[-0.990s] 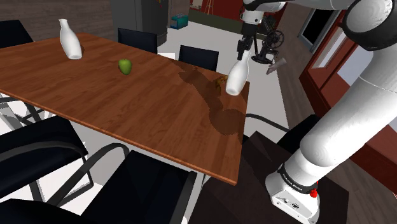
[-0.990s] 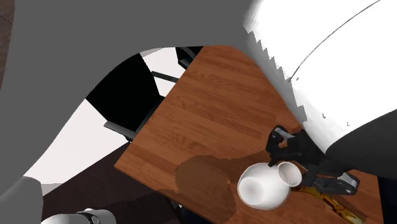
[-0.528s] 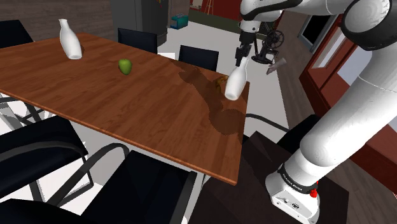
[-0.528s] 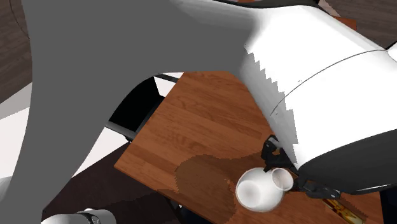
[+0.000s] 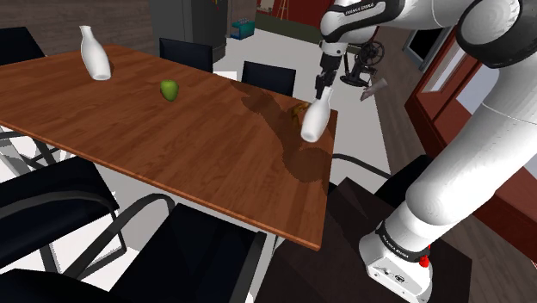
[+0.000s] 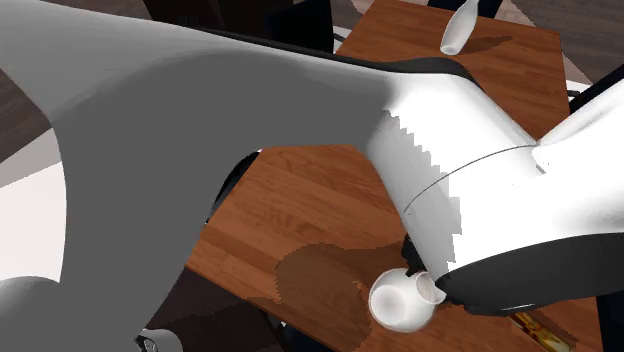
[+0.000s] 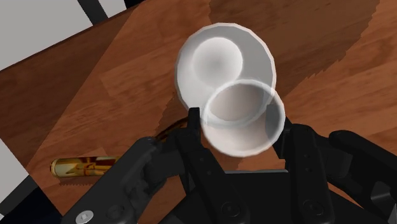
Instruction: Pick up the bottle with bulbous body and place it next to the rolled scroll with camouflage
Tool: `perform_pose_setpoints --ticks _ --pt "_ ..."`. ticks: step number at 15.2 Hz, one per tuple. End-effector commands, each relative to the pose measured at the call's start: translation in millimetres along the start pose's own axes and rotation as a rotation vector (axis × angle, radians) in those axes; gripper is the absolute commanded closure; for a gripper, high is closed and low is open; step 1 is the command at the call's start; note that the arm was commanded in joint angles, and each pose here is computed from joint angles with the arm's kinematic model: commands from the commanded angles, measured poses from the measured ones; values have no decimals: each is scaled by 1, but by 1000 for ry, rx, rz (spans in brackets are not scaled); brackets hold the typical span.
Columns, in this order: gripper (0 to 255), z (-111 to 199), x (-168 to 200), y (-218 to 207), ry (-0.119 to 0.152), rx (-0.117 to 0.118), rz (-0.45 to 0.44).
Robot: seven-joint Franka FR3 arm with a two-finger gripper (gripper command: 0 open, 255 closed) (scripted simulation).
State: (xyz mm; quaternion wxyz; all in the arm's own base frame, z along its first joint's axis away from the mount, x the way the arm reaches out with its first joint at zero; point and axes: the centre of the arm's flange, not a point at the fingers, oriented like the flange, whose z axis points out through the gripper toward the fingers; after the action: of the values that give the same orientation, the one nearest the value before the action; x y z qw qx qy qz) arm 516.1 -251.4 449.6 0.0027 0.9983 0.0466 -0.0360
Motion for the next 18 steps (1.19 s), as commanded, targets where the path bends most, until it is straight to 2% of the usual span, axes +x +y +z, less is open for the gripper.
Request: perform_pose_setpoints --ticks 1,10,11,16,18 --pt "255 11 0 0 1 -1 0" --pt "255 16 1 0 1 -1 0" --pt "0 16 1 0 1 -1 0" --pt "0 16 1 0 1 -1 0" --pt "0 -10 1 0 1 -1 0"
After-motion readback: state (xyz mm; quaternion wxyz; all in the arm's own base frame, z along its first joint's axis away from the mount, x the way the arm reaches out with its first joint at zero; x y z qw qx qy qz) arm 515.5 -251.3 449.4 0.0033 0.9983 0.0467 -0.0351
